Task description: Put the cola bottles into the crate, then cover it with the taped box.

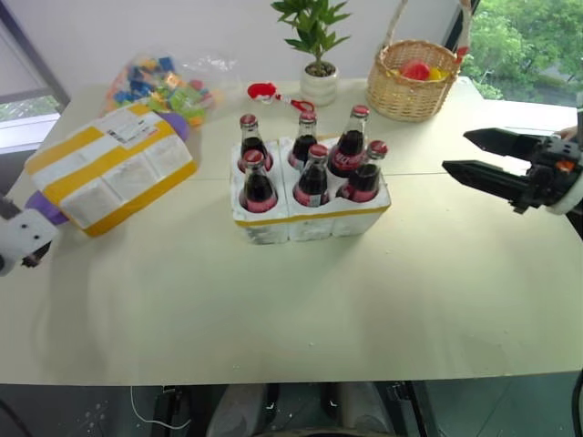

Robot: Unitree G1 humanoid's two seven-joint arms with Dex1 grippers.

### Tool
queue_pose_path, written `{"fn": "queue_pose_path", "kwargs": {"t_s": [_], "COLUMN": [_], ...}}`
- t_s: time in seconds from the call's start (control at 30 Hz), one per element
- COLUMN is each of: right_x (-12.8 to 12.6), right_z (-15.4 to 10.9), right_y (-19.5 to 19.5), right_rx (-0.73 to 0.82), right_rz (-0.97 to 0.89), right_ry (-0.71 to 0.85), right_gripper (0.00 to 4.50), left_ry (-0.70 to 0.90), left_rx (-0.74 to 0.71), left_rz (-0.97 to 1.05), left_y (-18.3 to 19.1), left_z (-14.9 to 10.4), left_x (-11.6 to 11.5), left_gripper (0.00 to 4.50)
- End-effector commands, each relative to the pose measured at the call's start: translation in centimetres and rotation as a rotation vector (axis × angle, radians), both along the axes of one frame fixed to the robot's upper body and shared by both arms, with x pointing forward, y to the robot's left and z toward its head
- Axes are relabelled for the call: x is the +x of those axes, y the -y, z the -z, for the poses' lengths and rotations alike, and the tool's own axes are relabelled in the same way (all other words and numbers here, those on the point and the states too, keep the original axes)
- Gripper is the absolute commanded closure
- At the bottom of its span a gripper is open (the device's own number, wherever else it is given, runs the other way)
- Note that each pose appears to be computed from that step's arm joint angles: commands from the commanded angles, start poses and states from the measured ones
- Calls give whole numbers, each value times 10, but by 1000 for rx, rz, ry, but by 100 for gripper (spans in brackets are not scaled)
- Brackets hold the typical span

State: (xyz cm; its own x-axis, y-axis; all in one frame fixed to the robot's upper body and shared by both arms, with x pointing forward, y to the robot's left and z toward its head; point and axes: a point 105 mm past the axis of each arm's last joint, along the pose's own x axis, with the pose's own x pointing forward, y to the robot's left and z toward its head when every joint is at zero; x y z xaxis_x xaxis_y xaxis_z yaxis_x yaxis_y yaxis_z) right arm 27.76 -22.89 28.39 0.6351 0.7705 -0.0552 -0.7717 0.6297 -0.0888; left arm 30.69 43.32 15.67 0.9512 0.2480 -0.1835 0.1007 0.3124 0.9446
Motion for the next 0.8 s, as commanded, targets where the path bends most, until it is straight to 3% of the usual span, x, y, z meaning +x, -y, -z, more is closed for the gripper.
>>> {"fn": "queue_pose_path", "kwargs": {"t_s": [0.03, 0.27, 0.6, 0.7, 0.8], "right_x": [-15, -18, -23, -22, -22], "right_z": [-16, -25, -22, -22, -23], "right_y": [-3, 8, 12, 12, 13], "right_rx": [-36, -38, -29, -29, -29], "right_rz": [-43, 8, 23, 27, 32], "right_ry": [49, 58, 49, 50, 56], "right_gripper": [4, 4, 4, 0, 0], "left_ry": [43, 23, 68, 69, 71], "left_rx": [68, 85, 123, 116, 113], "left_rz": [-15, -69, -47, -49, -48], "left_y": [-5, -13, -2, 0, 1], "left_z": [4, 21, 10, 10, 8], "left_x": [8, 17, 38, 42, 44], "left_gripper": [0, 0, 0, 94, 252]}}
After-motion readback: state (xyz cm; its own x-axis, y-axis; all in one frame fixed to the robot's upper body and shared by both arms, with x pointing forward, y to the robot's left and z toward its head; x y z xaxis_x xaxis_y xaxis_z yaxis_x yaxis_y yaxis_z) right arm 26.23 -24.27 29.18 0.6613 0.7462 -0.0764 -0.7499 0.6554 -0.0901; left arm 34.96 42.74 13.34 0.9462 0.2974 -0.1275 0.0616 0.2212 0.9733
